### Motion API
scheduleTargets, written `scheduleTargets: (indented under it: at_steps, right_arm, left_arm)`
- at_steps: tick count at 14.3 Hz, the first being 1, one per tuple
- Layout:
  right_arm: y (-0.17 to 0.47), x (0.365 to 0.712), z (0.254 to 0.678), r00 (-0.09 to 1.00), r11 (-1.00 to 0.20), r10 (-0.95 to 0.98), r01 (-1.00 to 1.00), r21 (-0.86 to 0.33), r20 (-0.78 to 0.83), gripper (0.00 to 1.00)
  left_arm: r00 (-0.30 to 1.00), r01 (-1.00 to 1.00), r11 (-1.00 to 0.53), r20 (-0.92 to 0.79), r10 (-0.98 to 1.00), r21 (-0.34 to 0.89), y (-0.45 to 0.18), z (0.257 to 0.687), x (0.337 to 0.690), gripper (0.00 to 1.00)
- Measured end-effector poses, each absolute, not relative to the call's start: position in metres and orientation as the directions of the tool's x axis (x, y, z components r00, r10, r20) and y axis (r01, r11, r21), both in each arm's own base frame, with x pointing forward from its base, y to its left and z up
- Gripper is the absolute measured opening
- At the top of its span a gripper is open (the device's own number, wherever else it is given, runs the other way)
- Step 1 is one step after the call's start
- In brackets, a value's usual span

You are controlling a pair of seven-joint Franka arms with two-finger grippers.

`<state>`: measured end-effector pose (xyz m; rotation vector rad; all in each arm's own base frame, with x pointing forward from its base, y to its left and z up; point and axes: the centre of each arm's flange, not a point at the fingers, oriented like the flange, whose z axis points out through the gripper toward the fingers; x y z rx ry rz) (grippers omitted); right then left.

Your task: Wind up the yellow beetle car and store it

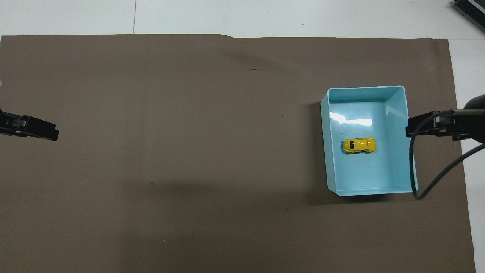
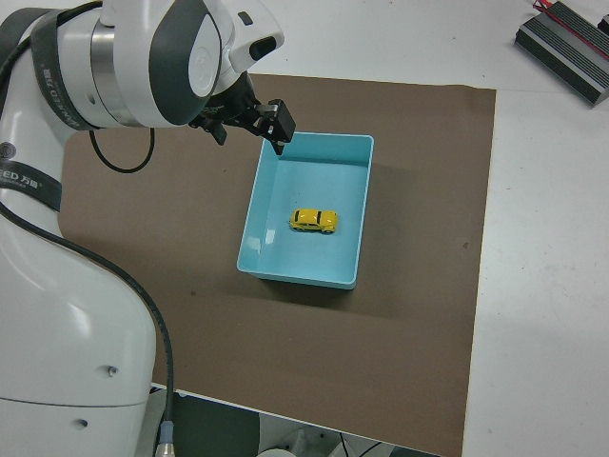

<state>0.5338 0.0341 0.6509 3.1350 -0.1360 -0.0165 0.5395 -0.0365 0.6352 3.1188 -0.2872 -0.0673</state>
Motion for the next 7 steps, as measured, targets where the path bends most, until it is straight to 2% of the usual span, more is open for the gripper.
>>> scheduleTargets:
  at_steps: [7]
  right_arm:
    - [0.0299,0.5330,0.6505,0.995,-0.996,-0.094,-0.094,0.005,-0.018,1.00]
  left_arm:
    - [0.982,-0.182,-0.983,-0.042,-0.183,0.013,-0.0365,0.6352,0.5394,1.00]
